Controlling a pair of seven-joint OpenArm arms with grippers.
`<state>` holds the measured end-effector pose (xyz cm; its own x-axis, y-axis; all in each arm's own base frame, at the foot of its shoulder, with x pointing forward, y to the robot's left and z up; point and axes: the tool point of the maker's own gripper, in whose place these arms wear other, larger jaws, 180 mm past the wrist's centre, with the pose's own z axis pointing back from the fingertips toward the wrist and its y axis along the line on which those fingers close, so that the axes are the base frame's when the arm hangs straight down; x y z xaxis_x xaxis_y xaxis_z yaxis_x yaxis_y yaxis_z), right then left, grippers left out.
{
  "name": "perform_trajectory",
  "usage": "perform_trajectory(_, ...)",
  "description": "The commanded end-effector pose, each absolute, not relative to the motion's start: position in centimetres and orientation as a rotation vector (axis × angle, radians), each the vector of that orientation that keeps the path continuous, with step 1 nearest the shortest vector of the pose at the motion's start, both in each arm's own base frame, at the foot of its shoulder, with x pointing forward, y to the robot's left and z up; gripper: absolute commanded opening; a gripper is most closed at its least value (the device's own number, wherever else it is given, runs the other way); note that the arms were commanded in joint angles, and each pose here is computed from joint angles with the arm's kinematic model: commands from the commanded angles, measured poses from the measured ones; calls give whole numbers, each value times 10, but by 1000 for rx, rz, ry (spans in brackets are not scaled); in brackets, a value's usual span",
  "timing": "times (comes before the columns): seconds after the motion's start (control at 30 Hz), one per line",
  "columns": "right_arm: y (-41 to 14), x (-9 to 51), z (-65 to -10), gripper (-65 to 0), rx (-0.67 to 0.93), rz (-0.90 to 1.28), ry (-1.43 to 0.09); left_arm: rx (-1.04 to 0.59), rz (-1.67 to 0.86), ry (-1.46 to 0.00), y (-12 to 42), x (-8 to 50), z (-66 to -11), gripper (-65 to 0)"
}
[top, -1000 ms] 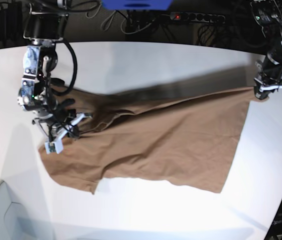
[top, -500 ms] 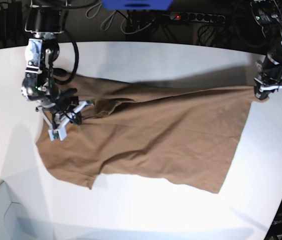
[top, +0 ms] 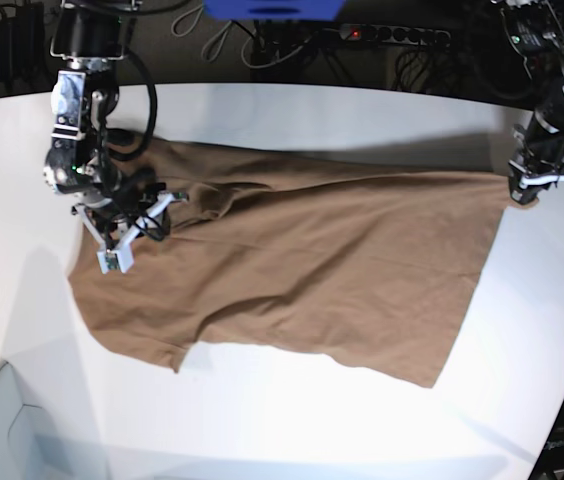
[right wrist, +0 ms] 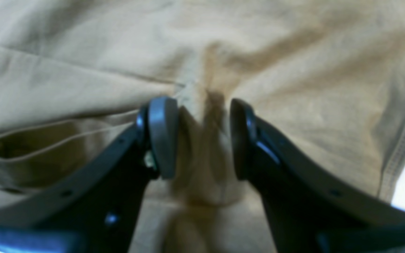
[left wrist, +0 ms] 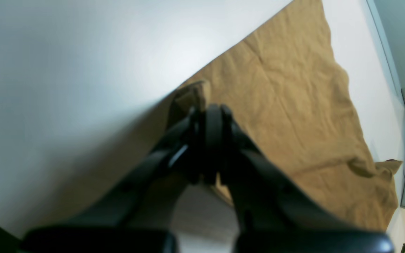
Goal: Layout the t-shirt on the table in an organized manner, then fold the t-shirt properly
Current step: 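Drag the grasped fabric away from the left gripper to smooth it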
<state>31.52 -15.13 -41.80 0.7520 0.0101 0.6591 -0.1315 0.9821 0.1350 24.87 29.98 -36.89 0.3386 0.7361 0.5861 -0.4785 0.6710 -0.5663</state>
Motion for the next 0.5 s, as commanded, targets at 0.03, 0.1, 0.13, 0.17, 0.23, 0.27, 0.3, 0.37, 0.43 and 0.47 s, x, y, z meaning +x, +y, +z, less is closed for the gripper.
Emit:
perform_trajectory(0.03, -152, 327, -405, -413, 179, 81, -771, -320, 799, -970, 304, 254, -357, -648)
perform_trajectory(0.1, -153, 327, -405, -462, 179, 80, -771, -320, 799, -970, 304, 254, -357, -648)
perform_trajectory(0.13, -153, 328, -404, -502, 178, 80, -771, -320, 799, -970, 304, 254, -357, -648)
perform_trajectory(0.17, -153, 328, -404, -548, 178, 79, -771, -321, 800, -970, 304, 254, -358, -648)
perform_trajectory(0.23, -154, 328, -404, -631, 176, 76, -770, -321, 805, -962, 304, 253, -361, -648)
perform_trajectory(0.27, -154, 328, -404, -650, 177, 76, -770, -320, 808, -958, 304, 253, -362, -648)
perform_trajectory(0.3, -154, 328, -404, -650, 177, 76, -770, -320, 811, -954, 305, 252, -364, -648)
perform_trajectory(0.37, -154, 327, -403, -650, 176, 75, -772, -320, 814, -950, 305, 251, -365, -648)
perform_trajectory(0.43, -155, 326, -404, -650, 175, 74, -772, -320, 815, -948, 305, 251, -366, -648)
perform_trajectory(0.47, -155, 326, -404, -650, 175, 73, -771, -320, 815, -948, 305, 251, -366, -648)
